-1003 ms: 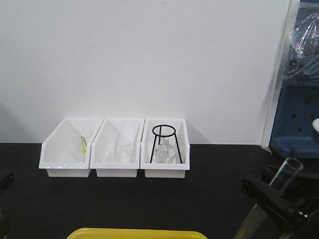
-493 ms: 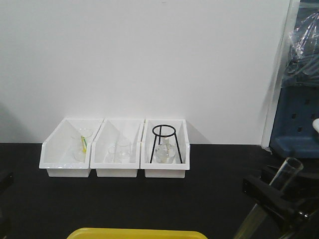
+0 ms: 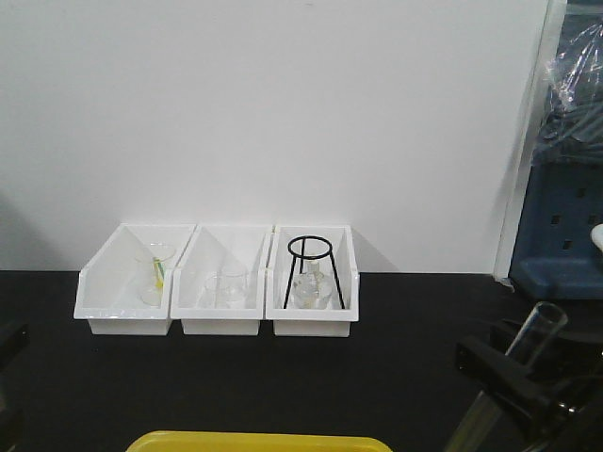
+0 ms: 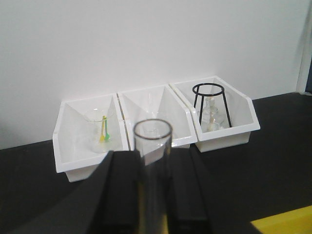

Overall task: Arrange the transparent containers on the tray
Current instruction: 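Drive up to the yellow tray holding both tubes, then lower both tubes into the yellow tray and open both grippers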

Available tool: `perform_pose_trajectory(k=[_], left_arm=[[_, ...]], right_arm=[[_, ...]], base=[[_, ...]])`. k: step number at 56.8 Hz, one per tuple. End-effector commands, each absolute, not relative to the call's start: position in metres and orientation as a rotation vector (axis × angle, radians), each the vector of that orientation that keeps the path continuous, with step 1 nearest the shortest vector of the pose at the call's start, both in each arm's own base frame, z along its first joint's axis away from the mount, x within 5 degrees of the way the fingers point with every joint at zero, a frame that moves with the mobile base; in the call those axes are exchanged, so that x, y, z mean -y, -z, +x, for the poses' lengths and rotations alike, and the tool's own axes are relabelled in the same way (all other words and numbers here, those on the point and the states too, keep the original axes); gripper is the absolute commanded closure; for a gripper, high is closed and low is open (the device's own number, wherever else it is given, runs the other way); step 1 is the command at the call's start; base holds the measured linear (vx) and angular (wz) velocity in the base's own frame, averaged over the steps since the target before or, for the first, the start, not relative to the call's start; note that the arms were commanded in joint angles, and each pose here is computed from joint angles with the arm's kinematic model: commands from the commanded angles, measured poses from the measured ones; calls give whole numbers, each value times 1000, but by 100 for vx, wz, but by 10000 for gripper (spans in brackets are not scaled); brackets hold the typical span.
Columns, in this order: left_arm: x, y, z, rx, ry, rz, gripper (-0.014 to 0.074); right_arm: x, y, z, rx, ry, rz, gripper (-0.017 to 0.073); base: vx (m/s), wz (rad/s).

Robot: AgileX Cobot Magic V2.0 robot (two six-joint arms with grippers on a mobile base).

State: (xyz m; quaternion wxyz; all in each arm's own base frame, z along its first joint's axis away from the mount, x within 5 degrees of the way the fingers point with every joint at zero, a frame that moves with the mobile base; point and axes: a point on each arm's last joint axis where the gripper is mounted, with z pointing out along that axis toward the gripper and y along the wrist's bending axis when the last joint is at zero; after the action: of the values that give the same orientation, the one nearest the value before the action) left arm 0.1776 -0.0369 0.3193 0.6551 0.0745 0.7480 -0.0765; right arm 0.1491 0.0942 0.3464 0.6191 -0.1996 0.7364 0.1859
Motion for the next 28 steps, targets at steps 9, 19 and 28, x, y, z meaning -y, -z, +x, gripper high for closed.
perform_pose_trajectory(k=[9,19,28], left_arm=[[68,-326,196,-1683,291,267,528],[101,-313,219,-1915,392,252,525],[121,-292,240,-2083,383,265,518]], right_arm=[[-118,-332,185,-1810,-501,-385,571],[-143,-317,223,-1945,-540,-328,571],[-161,-292,249,-2085,-541,-301,567]], base=[[0,0],[0,0],[0,0]])
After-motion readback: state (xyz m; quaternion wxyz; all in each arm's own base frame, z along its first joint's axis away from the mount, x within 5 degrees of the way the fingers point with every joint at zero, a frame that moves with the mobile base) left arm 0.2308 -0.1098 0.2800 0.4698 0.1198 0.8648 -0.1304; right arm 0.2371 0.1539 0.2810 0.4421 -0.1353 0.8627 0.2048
